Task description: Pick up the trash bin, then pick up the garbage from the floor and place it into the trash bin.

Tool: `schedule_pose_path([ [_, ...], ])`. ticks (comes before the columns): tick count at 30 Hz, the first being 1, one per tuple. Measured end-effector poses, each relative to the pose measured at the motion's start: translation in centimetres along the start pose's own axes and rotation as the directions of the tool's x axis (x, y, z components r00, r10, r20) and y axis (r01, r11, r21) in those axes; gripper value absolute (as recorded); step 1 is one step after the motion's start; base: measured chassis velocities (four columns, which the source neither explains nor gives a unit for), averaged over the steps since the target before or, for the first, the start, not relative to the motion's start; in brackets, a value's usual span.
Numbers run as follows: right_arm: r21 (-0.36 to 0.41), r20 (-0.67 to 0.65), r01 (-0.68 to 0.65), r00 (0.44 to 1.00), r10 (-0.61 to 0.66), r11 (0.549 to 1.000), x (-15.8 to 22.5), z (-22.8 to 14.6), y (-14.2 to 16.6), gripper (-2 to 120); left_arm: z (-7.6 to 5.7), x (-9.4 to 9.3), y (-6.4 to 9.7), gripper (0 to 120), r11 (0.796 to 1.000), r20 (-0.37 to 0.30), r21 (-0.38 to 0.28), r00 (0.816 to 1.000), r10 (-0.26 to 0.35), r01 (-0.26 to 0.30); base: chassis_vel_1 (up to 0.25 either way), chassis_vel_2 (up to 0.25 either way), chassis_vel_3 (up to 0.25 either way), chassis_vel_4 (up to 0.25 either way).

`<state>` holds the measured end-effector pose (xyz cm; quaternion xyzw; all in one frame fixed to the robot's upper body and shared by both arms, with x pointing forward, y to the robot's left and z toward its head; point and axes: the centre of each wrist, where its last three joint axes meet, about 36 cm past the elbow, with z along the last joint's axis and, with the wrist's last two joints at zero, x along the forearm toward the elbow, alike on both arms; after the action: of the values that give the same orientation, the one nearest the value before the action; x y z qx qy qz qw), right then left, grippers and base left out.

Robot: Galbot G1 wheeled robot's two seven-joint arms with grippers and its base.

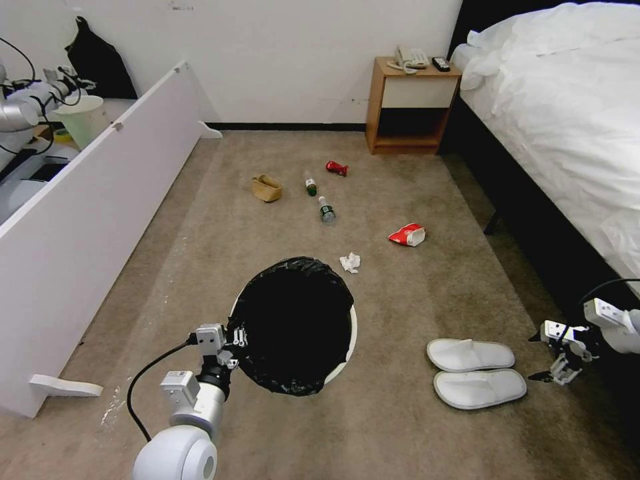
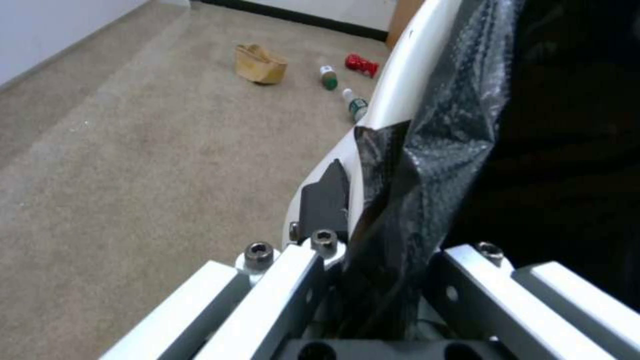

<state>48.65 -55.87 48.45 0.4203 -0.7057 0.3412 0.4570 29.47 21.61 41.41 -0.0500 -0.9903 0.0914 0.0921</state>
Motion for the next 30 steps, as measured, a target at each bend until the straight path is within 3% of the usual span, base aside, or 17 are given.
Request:
schedule_pose_path([
  [6,0.060,-0.016,0.054,0.998,-0.053,0.997,-3.2,-3.1,-0.8,100,0.1,0.0,0.1,2,1.000,0.000,0.003,1.000,-0.004,0.004,0.000,0.000,0.000,0.000],
  [30,0.104,-0.088,0.113,0.991,-0.104,0.988,-8.7,-3.8,-1.2,100,0.4,-0.3,0.7,2,1.000,-0.001,0.019,1.000,-0.014,0.014,0.000,0.000,0.000,0.000],
])
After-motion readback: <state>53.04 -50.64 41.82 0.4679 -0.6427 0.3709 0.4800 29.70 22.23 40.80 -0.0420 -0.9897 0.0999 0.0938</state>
